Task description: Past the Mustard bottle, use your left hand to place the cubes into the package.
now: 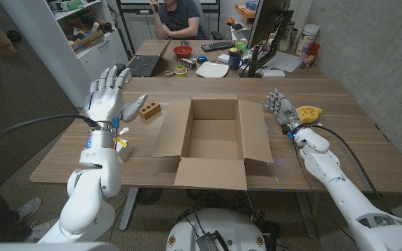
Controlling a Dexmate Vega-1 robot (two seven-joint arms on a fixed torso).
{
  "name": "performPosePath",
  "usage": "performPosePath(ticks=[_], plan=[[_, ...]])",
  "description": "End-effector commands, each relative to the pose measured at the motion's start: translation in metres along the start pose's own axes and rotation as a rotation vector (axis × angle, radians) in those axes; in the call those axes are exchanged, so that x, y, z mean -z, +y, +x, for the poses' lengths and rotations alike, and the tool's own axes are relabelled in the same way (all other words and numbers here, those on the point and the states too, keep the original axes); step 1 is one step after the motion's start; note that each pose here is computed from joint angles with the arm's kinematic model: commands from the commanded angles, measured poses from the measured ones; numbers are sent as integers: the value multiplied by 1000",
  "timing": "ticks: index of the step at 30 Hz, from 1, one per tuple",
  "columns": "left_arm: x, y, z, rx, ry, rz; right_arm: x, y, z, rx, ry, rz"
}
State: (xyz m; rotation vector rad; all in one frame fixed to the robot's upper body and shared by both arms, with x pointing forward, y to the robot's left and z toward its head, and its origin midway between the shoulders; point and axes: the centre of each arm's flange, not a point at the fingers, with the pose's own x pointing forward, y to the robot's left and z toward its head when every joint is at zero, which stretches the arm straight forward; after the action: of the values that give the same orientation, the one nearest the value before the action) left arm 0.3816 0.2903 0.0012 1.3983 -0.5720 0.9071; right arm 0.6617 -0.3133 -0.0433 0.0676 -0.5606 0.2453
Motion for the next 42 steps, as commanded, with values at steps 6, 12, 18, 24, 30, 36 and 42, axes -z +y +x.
performPosePath(ticks=[6,12,18,24,30,36,42], plan=[[5,-2,-5,44,124,77,0,-1,2,-6,4,-4],[12,-16,-3,115,157,56,-2,0,3,-7,-5,-7],[15,-23,-3,146,185,59,-3,1,3,-9,-8,-12],[16,-30,-4,185,205,68,-3,1,3,-11,-6,-12],[18,-35,-4,221,215,66,-2,3,3,-16,-7,-10],[19,-44,-6,274,229,78,-1,2,3,-13,-2,-12],[19,-51,-9,318,240,88,0,1,1,-4,-5,-5]])
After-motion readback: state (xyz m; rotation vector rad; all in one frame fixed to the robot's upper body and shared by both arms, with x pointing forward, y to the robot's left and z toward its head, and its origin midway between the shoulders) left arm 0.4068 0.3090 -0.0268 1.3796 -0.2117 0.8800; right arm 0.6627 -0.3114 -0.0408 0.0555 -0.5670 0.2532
